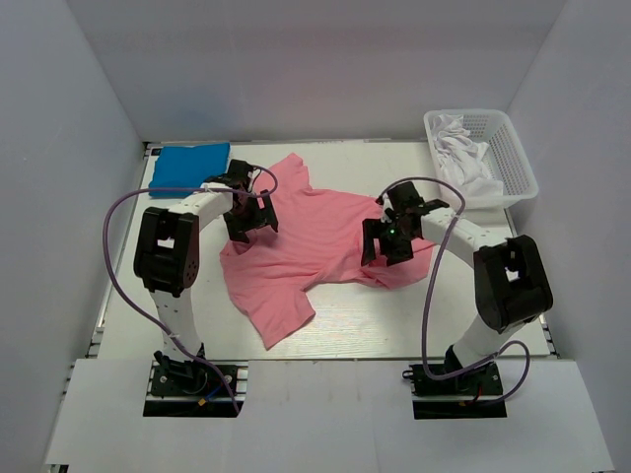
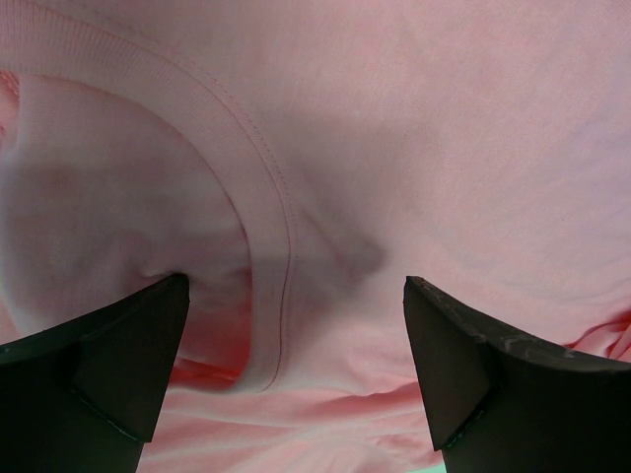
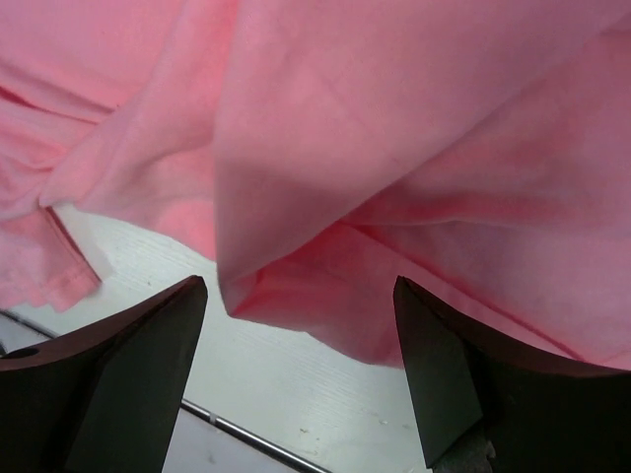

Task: Fold and stack the t-shirts
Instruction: Flatten out the tshirt

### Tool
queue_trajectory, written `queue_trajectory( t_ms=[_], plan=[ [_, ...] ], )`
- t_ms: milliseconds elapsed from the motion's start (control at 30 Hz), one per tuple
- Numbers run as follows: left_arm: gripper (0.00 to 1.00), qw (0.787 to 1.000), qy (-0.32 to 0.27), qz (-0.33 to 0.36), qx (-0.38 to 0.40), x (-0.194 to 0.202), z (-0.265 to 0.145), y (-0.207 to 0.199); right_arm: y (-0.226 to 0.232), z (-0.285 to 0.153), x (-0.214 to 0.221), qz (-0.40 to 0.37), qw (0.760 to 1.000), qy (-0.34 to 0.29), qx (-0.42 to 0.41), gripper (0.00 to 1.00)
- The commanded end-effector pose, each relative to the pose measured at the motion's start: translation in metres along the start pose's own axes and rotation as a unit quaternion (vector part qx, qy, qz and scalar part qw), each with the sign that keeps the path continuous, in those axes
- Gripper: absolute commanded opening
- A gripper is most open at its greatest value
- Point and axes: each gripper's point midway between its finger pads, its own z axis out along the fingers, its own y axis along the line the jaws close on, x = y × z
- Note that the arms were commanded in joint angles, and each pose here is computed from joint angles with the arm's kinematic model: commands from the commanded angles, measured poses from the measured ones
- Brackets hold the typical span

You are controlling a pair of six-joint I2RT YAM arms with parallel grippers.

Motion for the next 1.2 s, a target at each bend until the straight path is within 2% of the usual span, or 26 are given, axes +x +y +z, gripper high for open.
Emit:
queue_trajectory(
  t_ms=[0, 67, 100, 200, 300, 333, 367, 533, 600, 633, 700, 733, 833, 900, 1000, 1033, 1100, 1167],
  plan=[
    [1.00, 1.000, 0.003, -0.004, 0.008, 0.002, -0.003, -0.001, 0.010, 0.005, -0.005, -0.020, 0.997, -0.015, -0.073, 0.82],
    [1.00, 1.000, 0.007, -0.004, 0.006, 0.006, -0.002, 0.000, 0.018, 0.010, -0.013, -0.039, 0.993, -0.030, -0.107, 0.82],
    [1.00, 1.000, 0.007, -0.004, 0.006, 0.006, -0.002, 0.000, 0.034, 0.007, -0.007, -0.042, 0.986, -0.018, -0.159, 0.82],
    [1.00, 1.000, 0.011, -0.005, 0.004, 0.007, 0.001, 0.002, 0.051, 0.008, -0.001, -0.054, 0.972, -0.001, -0.228, 0.82],
    [1.00, 1.000, 0.008, -0.005, 0.000, 0.009, 0.002, 0.005, 0.069, 0.000, 0.005, -0.075, 0.956, 0.005, -0.285, 0.77],
    [1.00, 1.000, 0.012, -0.005, -0.003, 0.013, 0.003, 0.007, 0.075, -0.006, 0.005, -0.081, 0.950, 0.000, -0.302, 0.73],
    [1.00, 1.000, 0.012, -0.005, -0.003, 0.013, 0.003, 0.007, 0.074, -0.007, 0.005, -0.079, 0.950, -0.002, -0.304, 0.56],
    [1.00, 1.000, 0.011, -0.006, -0.014, 0.016, 0.006, 0.013, 0.064, -0.017, 0.001, -0.068, 0.961, -0.018, -0.266, 0.33],
    [1.00, 1.000, 0.013, -0.006, -0.022, 0.017, 0.006, 0.016, 0.056, -0.020, -0.001, -0.049, 0.966, -0.022, -0.251, 0.11],
    [1.00, 1.000, 0.009, -0.006, -0.028, 0.015, 0.006, 0.018, 0.048, -0.020, 0.001, -0.039, 0.973, -0.022, -0.226, 0.00],
    [1.00, 0.999, 0.007, -0.006, -0.042, 0.015, 0.006, 0.024, 0.025, -0.023, 0.008, -0.009, 0.984, -0.010, -0.175, 0.00],
    [1.00, 0.999, 0.004, -0.006, -0.046, 0.014, 0.006, 0.025, 0.004, -0.018, 0.009, 0.007, 0.993, -0.011, -0.114, 0.00],
    [1.00, 0.999, 0.006, -0.006, -0.053, 0.016, 0.006, 0.028, -0.025, -0.035, 0.018, 0.061, 0.997, -0.006, -0.040, 0.00],
    [1.00, 0.998, 0.010, -0.007, -0.055, 0.017, 0.009, 0.029, -0.054, -0.054, 0.025, 0.092, 0.995, -0.015, 0.044, 0.00],
    [1.00, 0.996, 0.030, -0.020, -0.078, 0.026, 0.013, 0.037, -0.097, -0.086, 0.039, 0.144, 0.971, -0.013, 0.191, 0.00],
    [1.00, 0.996, 0.030, -0.025, -0.086, 0.027, 0.012, 0.040, -0.105, -0.095, 0.040, 0.166, 0.964, -0.016, 0.209, 0.00],
    [1.00, 0.993, 0.030, -0.024, -0.112, 0.028, 0.015, 0.050, -0.125, -0.116, 0.065, 0.209, 0.936, 0.016, 0.282, 0.00],
    [1.00, 0.991, 0.032, -0.028, -0.130, 0.029, 0.019, 0.057, -0.130, -0.123, 0.082, 0.260, 0.916, 0.038, 0.303, 0.01]
  ],
)
